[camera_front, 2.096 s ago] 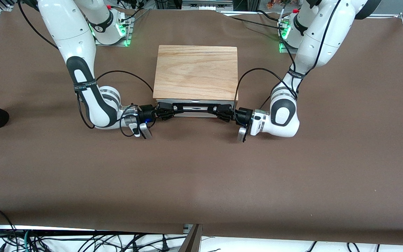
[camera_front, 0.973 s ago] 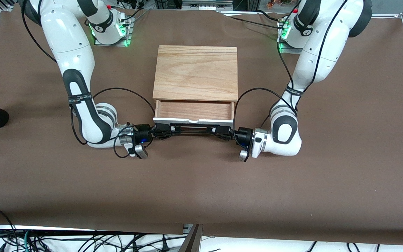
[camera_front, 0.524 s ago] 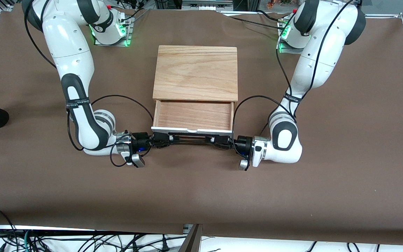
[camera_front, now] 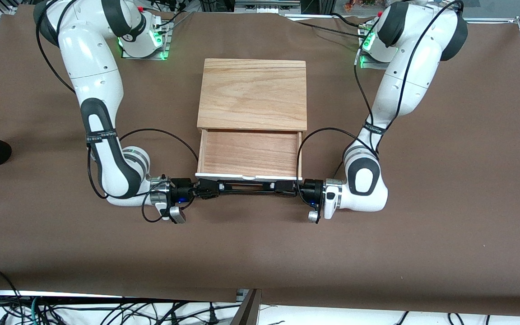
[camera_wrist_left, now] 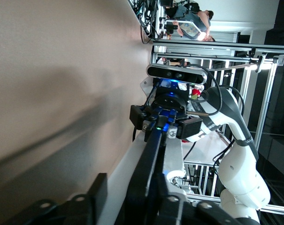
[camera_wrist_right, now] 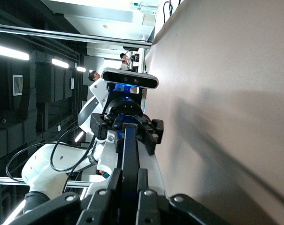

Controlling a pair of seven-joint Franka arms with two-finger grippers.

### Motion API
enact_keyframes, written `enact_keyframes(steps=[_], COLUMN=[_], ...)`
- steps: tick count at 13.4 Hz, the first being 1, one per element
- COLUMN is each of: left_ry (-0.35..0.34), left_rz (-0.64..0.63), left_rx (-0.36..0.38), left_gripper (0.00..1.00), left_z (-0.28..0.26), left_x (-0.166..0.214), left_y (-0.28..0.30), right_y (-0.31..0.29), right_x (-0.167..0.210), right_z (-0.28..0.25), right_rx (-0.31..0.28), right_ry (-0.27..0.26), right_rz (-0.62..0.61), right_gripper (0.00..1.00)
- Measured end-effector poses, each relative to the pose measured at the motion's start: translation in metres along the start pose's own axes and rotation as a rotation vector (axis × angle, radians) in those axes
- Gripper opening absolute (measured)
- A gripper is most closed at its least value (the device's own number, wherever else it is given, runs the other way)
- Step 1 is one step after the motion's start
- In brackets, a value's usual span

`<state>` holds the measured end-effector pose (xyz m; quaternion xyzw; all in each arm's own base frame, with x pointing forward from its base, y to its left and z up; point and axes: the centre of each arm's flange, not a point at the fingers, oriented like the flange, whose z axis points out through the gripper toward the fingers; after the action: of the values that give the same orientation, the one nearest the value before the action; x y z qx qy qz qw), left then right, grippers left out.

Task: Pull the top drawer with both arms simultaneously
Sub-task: 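Pull the handle outward with both grippers to slide the drawer open, then open both grippers and draw them back from the handle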

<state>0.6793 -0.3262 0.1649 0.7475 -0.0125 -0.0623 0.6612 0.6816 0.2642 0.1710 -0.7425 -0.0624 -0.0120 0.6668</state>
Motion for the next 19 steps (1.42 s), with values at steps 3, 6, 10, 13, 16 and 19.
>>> enact_keyframes(steps=[3, 6, 10, 13, 16, 19], left_ry=[-0.032, -0.033, -0.079, -0.112, -0.090, -0.088], left_rz=[-0.005, -0.007, -0.032, -0.066, 0.008, 0.092], left_rx=[-0.005, -0.006, 0.082, 0.182, 0.227, 0.340], left_gripper=[0.86, 1.00, 1.00, 1.00, 1.00, 1.00], left_z=[0.006, 0.006, -0.001, -0.019, -0.046, -0.082], left_x=[-0.005, -0.005, -0.003, 0.003, 0.021, 0.034], left_y=[-0.002, -0.002, 0.007, 0.038, 0.096, 0.127], right_y=[-0.009, -0.021, -0.072, -0.119, -0.139, -0.144], right_x=[0.028, 0.043, 0.062, 0.071, 0.070, 0.071], right_z=[-0.027, -0.049, -0.079, -0.097, -0.125, -0.172], right_rx=[-0.046, -0.070, -0.287, -0.466, -0.674, -0.870], right_ry=[0.106, 0.127, 0.036, -0.015, -0.066, -0.085], right_rz=[-0.005, 0.013, 0.093, 0.071, 0.028, 0.005], right_gripper=[0.44, 0.80, 1.00, 1.00, 1.00, 1.00])
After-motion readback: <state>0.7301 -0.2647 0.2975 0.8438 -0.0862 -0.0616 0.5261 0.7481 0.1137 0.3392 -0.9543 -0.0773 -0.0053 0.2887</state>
